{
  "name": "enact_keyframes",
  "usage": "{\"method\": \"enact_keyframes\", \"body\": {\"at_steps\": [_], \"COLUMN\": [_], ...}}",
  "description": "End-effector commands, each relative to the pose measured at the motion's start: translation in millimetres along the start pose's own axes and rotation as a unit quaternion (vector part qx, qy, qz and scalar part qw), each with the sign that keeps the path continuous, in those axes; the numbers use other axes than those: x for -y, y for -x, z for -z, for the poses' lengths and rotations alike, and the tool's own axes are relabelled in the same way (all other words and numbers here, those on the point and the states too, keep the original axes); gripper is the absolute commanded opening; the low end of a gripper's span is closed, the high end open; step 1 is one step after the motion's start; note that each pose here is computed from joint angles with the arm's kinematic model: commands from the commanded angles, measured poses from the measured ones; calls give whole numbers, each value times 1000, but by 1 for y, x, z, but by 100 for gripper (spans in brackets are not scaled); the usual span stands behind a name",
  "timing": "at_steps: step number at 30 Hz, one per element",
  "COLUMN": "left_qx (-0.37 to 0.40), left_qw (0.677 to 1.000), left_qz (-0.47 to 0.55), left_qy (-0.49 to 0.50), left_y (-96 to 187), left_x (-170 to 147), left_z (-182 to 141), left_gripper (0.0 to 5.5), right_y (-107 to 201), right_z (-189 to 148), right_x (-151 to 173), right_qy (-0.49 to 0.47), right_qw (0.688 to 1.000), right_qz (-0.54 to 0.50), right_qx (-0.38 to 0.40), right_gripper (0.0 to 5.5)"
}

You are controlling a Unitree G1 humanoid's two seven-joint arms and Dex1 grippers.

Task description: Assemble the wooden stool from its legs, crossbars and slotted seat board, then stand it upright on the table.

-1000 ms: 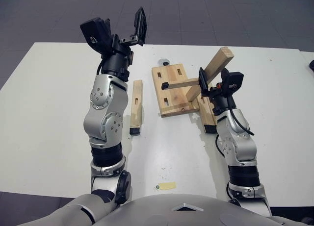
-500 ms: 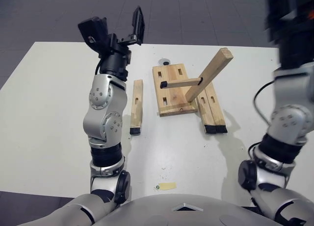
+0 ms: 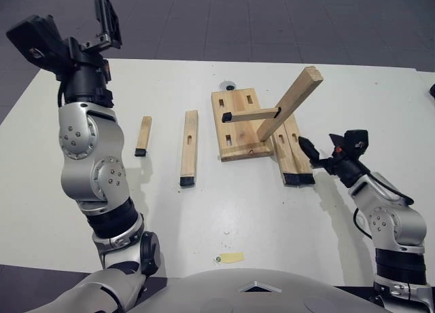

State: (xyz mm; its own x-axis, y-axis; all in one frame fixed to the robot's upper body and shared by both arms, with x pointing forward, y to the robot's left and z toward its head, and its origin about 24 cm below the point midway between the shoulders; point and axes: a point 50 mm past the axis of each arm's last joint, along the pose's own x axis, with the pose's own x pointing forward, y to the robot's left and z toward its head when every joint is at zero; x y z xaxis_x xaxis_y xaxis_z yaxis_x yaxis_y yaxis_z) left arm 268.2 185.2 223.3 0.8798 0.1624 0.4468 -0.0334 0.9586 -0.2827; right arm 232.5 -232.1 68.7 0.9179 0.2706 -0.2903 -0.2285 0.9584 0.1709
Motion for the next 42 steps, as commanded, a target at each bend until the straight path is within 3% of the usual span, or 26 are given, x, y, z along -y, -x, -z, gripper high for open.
{"method": "enact_keyframes", "body": {"at_steps": [1,14,19,23,31,42], "left_qx": [-13,-18,-20,-25,-29,-38], "left_qw": [1000,1000,1000,1000,1000,999], "left_qz": [11,5,5,6,2,-2], "left_qy": [7,4,7,9,6,7], "left_y": [2,4,6,7,6,6], "left_x": [11,12,15,17,17,16], "left_z": [7,9,11,13,14,15], "left_gripper": [540,540,540,540,540,540], "right_y": [-6,-9,-12,-13,-17,-20], "right_z": [6,18,5,12,8,5], "right_x": [-2,11,7,7,26,7], "right_qy": [20,80,63,97,144,147], "right_qw": [999,992,996,990,979,971], "right_qz": [8,47,23,19,76,16], "right_qx": [-26,-82,-60,-103,-124,-187], "right_gripper": [538,538,538,538,538,360]}}
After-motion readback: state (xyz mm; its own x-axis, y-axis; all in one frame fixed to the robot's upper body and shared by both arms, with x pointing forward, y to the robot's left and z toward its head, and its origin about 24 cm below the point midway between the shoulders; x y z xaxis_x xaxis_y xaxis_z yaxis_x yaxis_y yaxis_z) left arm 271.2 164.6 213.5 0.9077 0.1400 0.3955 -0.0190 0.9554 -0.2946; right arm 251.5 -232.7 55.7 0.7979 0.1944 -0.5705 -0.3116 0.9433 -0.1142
